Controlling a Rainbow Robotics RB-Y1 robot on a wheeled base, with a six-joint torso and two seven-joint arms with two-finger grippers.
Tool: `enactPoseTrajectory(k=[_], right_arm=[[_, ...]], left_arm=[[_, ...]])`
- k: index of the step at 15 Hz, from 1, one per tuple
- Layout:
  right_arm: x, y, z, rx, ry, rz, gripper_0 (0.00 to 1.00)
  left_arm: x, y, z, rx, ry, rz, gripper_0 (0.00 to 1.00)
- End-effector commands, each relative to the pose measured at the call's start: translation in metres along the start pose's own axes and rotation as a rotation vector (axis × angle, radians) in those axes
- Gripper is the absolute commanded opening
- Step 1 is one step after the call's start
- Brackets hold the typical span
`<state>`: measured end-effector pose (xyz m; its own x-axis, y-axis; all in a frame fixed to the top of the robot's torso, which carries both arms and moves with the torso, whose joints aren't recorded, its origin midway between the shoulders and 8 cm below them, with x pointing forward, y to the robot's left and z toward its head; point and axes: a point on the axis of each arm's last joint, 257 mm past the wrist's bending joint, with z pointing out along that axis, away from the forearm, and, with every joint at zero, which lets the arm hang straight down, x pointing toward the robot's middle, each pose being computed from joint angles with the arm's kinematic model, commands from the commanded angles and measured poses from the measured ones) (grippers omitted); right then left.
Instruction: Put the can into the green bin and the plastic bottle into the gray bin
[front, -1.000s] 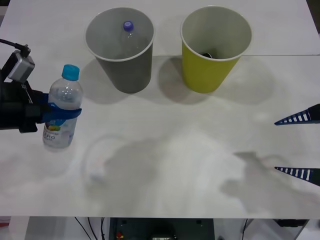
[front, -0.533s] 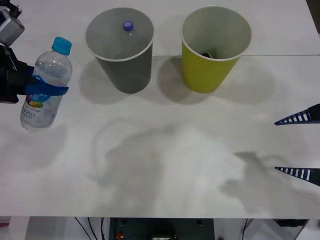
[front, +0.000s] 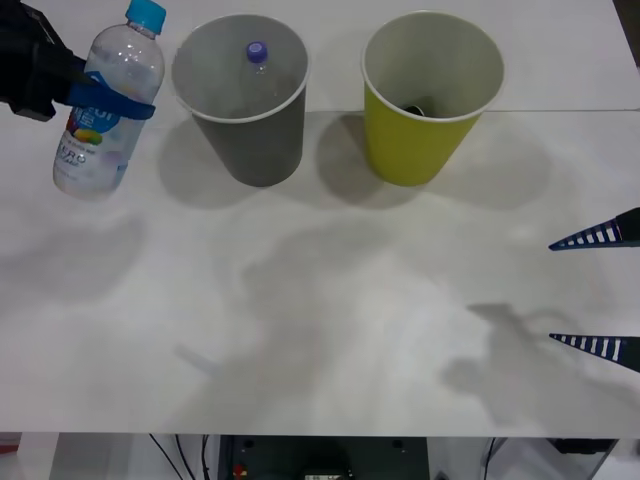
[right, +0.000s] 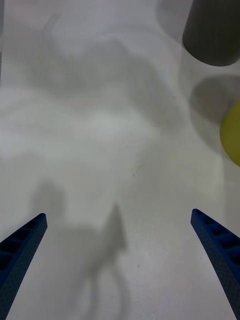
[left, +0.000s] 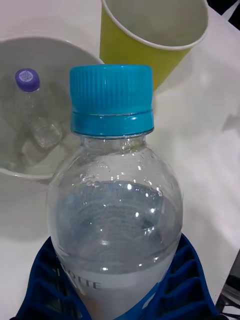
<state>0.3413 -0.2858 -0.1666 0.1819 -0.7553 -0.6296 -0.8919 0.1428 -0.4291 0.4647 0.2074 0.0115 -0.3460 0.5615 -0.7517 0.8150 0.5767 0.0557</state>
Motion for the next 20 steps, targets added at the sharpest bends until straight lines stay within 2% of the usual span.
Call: enactPoseTrajectory(k=[1,5,9,11,15,18,19,20], right_arm=[[0.0,0.0,0.0,0.0,0.0,0.0,1.0],[0.0,0.0,0.0,0.0,0.0,0.0,1.0],[0.0,0.0,0.0,0.0,0.0,0.0,1.0],[0.0,0.0,0.0,0.0,0.0,0.0,1.0],[0.0,0.0,0.0,0.0,0.0,0.0,1.0],[0.0,0.0,0.0,0.0,0.0,0.0,1.0],[0.0,0.0,0.0,0.0,0.0,0.0,1.0],[0.0,0.0,0.0,0.0,0.0,0.0,1.0]], left_arm=[[-0.029,0.001,0.01,0.016,0.004,0.023,0.01],[-0.077,0.009,0.029,0.035,-0.019,0.01,0.01],[-0.112,0.029,0.053,-0.011,-0.037,-0.004,0.01],[-0.125,0.043,0.062,-0.031,-0.079,-0.045,0.01],[-0.135,0.071,0.075,-0.065,-0.155,-0.131,0.01],[-0.133,0.082,0.075,-0.107,-0.153,-0.125,0.01],[-0.132,0.083,0.075,-0.108,-0.153,-0.126,0.04],[-0.134,0.082,0.075,-0.104,-0.156,-0.126,0.12]])
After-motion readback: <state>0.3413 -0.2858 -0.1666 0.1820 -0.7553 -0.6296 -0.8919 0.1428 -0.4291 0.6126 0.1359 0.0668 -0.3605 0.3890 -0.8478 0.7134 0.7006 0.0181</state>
